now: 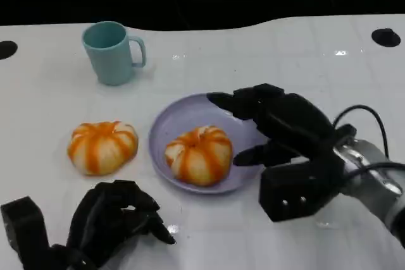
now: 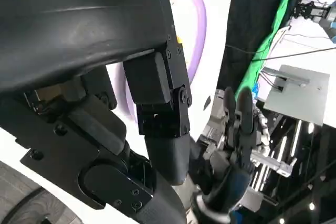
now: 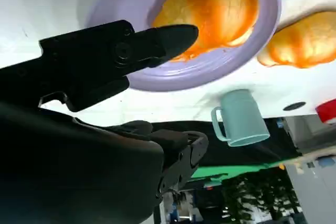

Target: Grasp the bread from the table and place it into the plate.

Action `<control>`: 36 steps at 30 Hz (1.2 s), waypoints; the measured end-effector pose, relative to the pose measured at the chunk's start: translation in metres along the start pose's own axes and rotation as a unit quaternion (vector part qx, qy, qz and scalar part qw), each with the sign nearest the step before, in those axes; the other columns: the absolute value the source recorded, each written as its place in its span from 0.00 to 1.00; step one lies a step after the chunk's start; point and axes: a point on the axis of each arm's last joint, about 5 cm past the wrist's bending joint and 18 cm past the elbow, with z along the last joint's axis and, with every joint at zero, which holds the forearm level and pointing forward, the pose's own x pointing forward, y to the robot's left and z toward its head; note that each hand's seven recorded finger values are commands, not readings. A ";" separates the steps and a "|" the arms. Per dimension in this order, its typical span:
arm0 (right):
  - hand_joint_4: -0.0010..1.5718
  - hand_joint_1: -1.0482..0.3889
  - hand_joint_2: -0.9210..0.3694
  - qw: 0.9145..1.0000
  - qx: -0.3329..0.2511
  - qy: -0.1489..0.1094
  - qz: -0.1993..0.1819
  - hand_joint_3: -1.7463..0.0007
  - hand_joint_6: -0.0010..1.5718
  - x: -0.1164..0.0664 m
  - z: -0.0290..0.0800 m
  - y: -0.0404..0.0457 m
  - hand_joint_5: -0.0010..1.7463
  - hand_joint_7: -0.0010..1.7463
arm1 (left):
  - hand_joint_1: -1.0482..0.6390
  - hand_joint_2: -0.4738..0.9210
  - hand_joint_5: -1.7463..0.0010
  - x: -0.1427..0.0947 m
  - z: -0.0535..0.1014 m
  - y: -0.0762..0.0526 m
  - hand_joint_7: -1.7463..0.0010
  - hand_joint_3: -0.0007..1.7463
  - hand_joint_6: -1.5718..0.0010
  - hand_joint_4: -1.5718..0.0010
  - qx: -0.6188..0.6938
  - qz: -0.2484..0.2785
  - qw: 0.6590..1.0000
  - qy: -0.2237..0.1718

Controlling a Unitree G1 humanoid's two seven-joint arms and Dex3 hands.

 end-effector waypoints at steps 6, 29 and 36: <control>0.38 0.63 0.08 0.998 0.011 -0.017 -0.067 0.98 0.50 -0.019 -0.001 0.0015 0.55 0.16 | 0.00 0.81 0.65 0.001 0.000 0.000 0.79 0.00 0.00 0.00 0.000 0.000 1.000 0.000; 0.50 0.68 0.39 0.991 0.071 0.002 -0.109 0.31 0.45 -0.103 0.004 0.0046 1.00 0.77 | 0.00 0.82 0.65 0.003 0.000 -0.001 0.79 0.01 0.00 0.00 -0.002 -0.003 1.000 0.001; 0.52 0.65 0.40 0.991 0.087 0.024 -0.098 0.30 0.42 -0.123 0.010 0.0116 1.00 0.80 | 0.00 0.82 0.65 0.003 0.001 -0.001 0.79 0.00 0.00 0.00 -0.002 -0.003 1.000 0.000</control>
